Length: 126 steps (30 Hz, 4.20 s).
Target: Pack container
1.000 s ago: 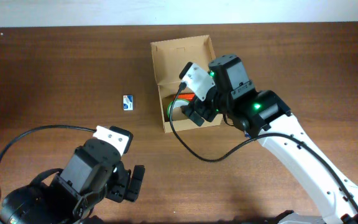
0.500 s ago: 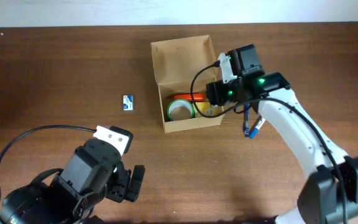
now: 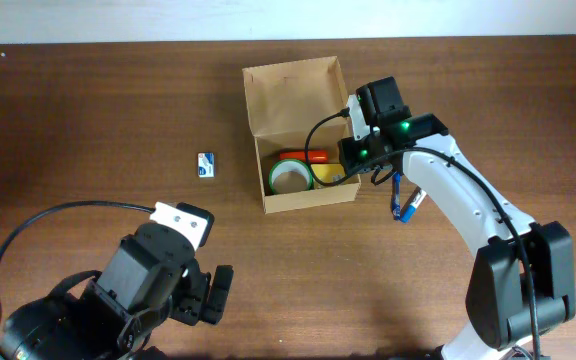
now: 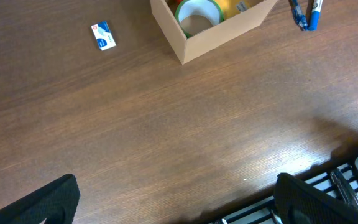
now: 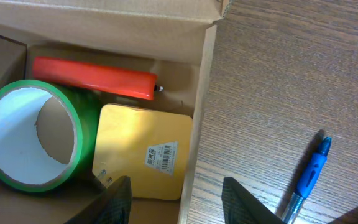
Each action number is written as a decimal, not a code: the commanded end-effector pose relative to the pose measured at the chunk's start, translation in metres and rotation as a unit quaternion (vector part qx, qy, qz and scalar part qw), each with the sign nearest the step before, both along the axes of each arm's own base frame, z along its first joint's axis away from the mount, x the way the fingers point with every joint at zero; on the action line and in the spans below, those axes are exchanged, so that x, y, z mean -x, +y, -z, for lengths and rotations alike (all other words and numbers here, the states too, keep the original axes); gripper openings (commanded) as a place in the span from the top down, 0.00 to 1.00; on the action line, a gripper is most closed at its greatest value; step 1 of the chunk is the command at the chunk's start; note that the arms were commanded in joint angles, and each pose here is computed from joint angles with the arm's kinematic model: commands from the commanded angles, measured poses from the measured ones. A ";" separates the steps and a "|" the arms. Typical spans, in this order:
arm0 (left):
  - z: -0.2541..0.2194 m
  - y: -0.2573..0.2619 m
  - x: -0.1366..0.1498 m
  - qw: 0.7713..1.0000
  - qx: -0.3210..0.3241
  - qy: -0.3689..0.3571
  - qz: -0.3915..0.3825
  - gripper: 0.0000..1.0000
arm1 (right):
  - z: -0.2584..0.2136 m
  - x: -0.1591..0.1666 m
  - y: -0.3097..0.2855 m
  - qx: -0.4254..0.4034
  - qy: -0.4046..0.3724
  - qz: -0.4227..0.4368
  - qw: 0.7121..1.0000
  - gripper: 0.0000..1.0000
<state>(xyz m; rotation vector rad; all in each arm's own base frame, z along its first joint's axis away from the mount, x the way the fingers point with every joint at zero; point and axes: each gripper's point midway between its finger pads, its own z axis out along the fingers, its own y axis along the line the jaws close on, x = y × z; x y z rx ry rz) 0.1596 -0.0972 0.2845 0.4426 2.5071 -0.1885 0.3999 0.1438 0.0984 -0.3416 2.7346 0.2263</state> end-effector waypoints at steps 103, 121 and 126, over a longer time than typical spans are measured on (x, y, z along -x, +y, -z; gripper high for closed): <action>0.199 0.055 -0.281 0.996 -0.015 0.078 -0.052 0.04 | -0.157 0.203 -0.009 -0.121 0.047 0.012 0.991 0.01; 0.268 0.049 -0.269 0.986 -0.025 0.157 -0.043 0.20 | -0.196 0.235 -0.051 -0.093 -0.099 0.008 0.991 0.01; 0.277 0.049 -0.270 0.986 -0.026 0.162 -0.042 0.21 | -0.176 0.255 -0.063 -0.096 -0.129 0.010 0.987 0.01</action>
